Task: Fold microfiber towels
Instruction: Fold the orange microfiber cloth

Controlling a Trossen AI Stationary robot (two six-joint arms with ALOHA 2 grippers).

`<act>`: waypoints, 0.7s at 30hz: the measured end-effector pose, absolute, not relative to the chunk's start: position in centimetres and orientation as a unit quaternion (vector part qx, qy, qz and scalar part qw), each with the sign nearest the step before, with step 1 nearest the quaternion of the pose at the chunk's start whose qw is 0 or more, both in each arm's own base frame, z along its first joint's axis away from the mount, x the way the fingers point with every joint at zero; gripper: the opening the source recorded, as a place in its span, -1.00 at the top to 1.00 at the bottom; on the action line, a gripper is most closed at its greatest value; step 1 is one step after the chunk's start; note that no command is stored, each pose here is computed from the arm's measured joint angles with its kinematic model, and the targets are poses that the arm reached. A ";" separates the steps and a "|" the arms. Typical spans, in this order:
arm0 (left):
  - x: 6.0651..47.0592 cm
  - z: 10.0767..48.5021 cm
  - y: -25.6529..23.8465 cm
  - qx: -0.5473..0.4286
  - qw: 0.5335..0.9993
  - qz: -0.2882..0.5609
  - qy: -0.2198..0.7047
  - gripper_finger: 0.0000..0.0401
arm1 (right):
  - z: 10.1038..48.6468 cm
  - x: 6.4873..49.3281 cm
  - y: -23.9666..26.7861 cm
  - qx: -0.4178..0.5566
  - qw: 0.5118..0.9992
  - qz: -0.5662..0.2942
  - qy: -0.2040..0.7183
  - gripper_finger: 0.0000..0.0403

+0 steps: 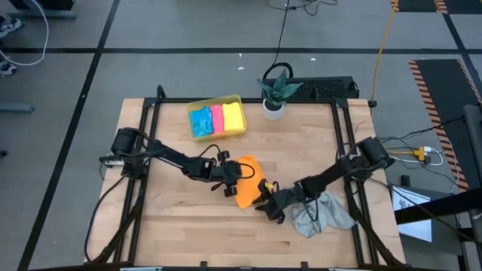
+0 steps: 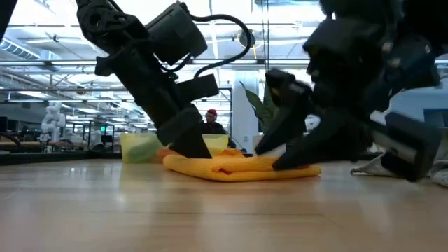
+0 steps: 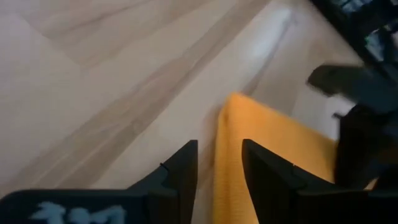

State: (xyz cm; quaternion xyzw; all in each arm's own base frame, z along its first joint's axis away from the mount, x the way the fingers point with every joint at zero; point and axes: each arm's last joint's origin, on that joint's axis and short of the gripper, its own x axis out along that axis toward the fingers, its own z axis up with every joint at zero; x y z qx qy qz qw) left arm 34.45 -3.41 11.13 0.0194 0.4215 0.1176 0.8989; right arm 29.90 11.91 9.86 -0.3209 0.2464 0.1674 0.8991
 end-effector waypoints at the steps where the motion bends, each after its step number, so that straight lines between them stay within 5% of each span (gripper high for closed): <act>1: 34.5 11.0 -3.4 0.020 0.899 0.118 0.421 0.19 | 10.2 29.9 11.9 -0.322 0.900 0.163 0.243 0.43; 12: 34.5 10.8 -3.4 0.025 0.899 0.116 0.422 0.19 | 8.9 30.3 9.6 -0.300 0.893 0.153 0.298 0.33; 21: 33.9 14.1 -4.6 0.022 0.918 0.104 0.383 0.19 | 8.4 30.1 10.0 -0.291 0.892 0.158 0.308 0.81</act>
